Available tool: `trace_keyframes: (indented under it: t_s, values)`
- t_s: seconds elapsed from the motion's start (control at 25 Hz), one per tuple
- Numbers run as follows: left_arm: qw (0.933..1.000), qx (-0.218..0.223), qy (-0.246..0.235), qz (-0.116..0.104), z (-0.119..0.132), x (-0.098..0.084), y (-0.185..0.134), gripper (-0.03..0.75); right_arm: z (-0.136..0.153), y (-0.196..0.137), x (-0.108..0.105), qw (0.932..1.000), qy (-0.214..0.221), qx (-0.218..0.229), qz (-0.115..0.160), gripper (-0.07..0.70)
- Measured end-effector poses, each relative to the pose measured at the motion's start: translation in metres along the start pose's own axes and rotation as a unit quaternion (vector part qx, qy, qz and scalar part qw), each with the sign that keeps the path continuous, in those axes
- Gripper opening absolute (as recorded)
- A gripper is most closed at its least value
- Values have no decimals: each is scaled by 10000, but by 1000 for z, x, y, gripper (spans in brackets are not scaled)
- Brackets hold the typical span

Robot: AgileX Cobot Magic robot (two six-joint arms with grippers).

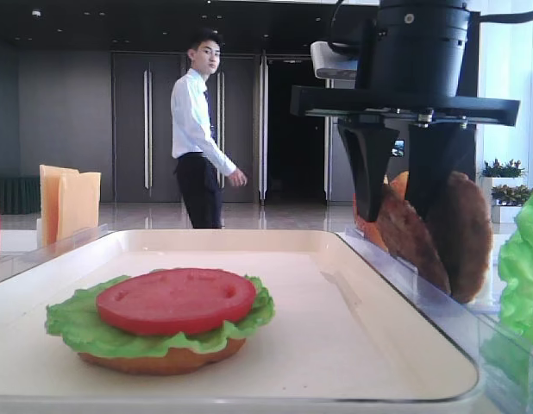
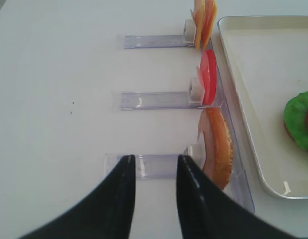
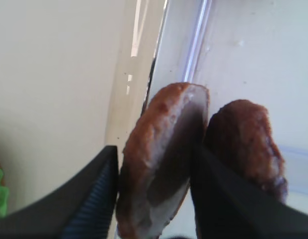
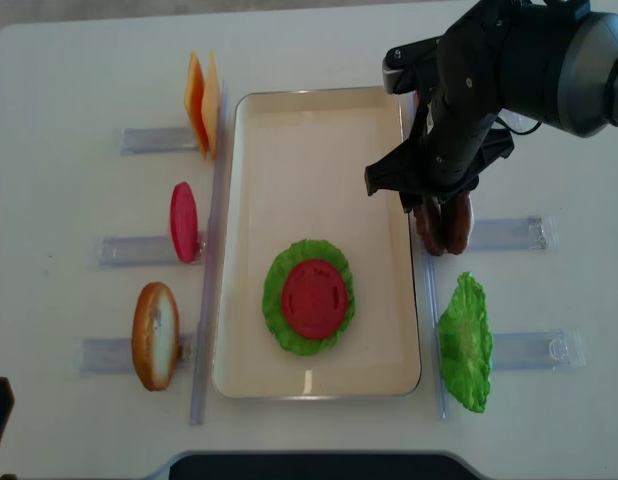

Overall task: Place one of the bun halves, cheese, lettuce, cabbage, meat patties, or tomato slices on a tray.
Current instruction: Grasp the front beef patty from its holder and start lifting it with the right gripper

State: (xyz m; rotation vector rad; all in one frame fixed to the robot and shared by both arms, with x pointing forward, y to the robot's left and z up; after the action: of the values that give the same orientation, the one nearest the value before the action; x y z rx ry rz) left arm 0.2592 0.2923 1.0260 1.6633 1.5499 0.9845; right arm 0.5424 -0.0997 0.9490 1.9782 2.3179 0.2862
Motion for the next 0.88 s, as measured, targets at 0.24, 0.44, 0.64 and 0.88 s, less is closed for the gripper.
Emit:
trace_keyframes:
  t_s: [0.24,0.44,0.64,0.88]
  values:
    - [10000,0,0,0,0,0,0,219,0,0,-4,9999,-138,0,-94,174]
    - [10000,0,0,0,0,0,0,219,-1,1,-5,9998,-180,-4,-115,169]
    - [10000,0,0,0,0,0,0,219,-12,-2,-6,9998,-178,-30,-124,157]
    - [10000,0,0,0,0,0,0,219,-57,-1,-7,9990,0,-437,-84,154]
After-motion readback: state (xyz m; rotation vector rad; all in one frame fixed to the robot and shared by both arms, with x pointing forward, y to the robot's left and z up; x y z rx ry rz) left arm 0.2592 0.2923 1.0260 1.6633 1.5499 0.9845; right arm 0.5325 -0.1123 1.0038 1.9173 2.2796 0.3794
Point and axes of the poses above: a point on each arm's last joint axis where the gripper is mounted, z pointing out along that axis toward the gripper, x along the wrist's bending axis when the last joint is at zero, y = z × x, the point moved 3 cm from there along z, pointing out along that axis toward the gripper, and after that the axes turned 5 degrees about z, right-handed, at the moved point
